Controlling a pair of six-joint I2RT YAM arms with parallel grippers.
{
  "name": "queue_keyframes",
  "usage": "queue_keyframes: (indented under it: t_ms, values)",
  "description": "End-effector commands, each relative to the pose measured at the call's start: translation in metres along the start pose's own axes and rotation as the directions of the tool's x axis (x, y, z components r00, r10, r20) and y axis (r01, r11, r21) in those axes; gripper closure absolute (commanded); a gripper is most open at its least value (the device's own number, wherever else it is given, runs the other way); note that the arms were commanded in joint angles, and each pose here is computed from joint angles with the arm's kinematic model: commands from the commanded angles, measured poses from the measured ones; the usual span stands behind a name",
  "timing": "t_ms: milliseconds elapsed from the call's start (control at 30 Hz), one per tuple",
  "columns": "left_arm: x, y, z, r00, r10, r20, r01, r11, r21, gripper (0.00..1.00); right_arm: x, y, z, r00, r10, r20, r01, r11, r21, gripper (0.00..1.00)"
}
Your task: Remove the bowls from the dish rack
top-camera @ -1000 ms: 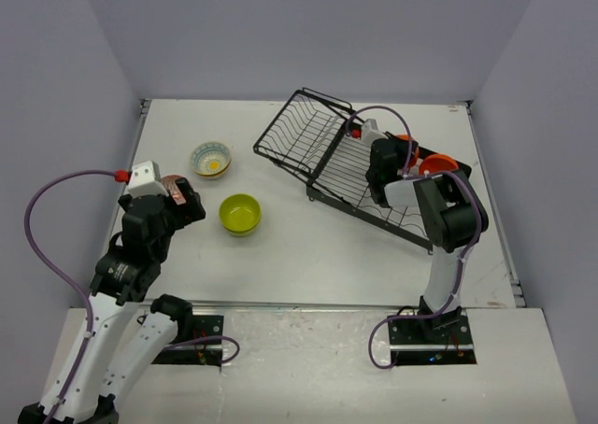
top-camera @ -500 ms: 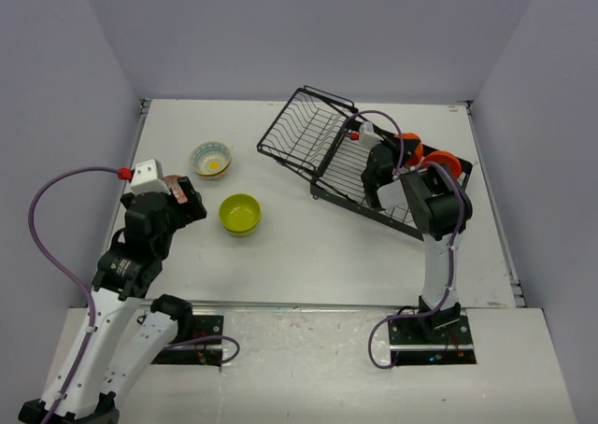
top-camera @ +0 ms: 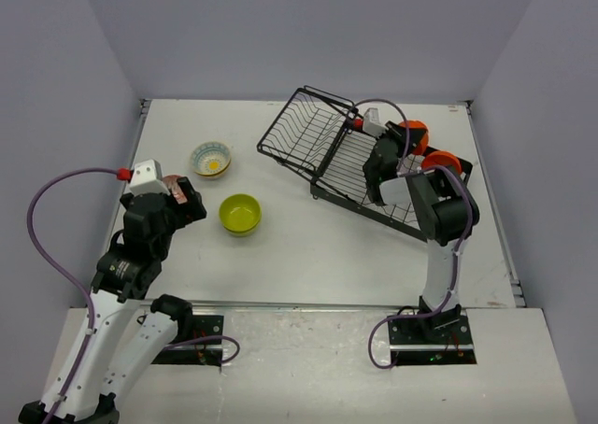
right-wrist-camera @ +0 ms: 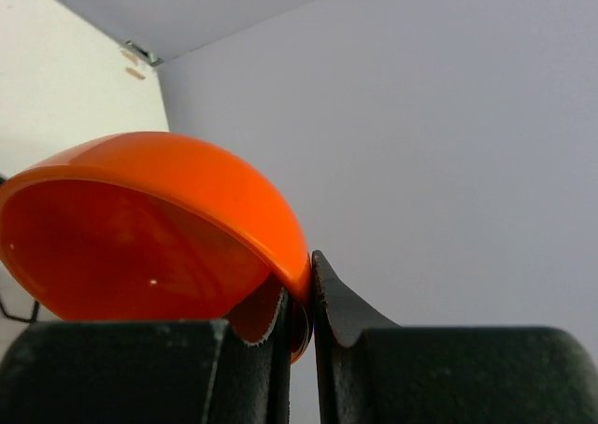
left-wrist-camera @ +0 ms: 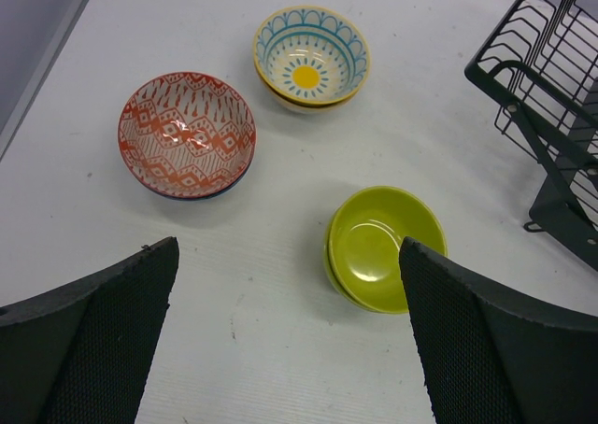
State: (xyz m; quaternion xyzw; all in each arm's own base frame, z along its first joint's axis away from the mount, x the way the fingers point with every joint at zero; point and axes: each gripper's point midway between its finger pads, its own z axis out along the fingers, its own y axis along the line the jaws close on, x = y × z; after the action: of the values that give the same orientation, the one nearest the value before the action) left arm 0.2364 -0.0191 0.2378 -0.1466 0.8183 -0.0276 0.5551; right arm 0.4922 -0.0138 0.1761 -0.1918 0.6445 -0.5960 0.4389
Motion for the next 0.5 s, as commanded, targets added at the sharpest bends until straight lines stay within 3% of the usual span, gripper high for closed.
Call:
queue_keyframes:
  t_ms: [0,167,233,300,333,400,467]
  values:
    - [-0.014,-0.001,0.000,0.999,0.003,0.053,-0.004,1.000,0.008,0.00,-0.010,-0.118,-0.010,0.878,0.467,0.102,-0.476,0.829,0.294,1.00]
    - [-0.021,0.016,-0.002,0.996,-0.032,0.085,0.039,0.996,-0.079,0.00,-0.012,-0.158,-0.041,0.772,0.634,0.040,-0.619,0.737,0.269,1.00]
    - [-0.024,0.023,-0.005,0.994,-0.044,0.101,0.055,0.992,-0.110,0.00,-0.035,-0.149,-0.066,0.755,0.654,0.051,-0.654,0.745,0.129,1.00]
    - [-0.027,0.029,-0.007,0.991,-0.060,0.118,0.075,0.988,-0.132,0.00,-0.059,-0.120,-0.099,0.718,0.695,-0.027,-0.690,0.706,-0.161,1.00]
    - [-0.027,0.032,-0.009,0.990,-0.063,0.125,0.081,0.987,-0.140,0.00,-0.049,-0.097,-0.122,0.678,0.700,-0.224,-0.731,0.613,-0.298,1.00]
    - [-0.028,0.034,-0.011,0.988,-0.071,0.137,0.091,0.985,-0.146,0.00,-0.070,-0.101,-0.160,0.588,0.732,-0.346,-0.771,0.377,-0.513,1.00]
    - [-0.030,0.036,-0.014,0.985,-0.082,0.150,0.105,0.983,-0.153,0.00,-0.075,-0.106,-0.201,0.541,0.719,-0.435,-0.755,0.187,-0.629,1.00]
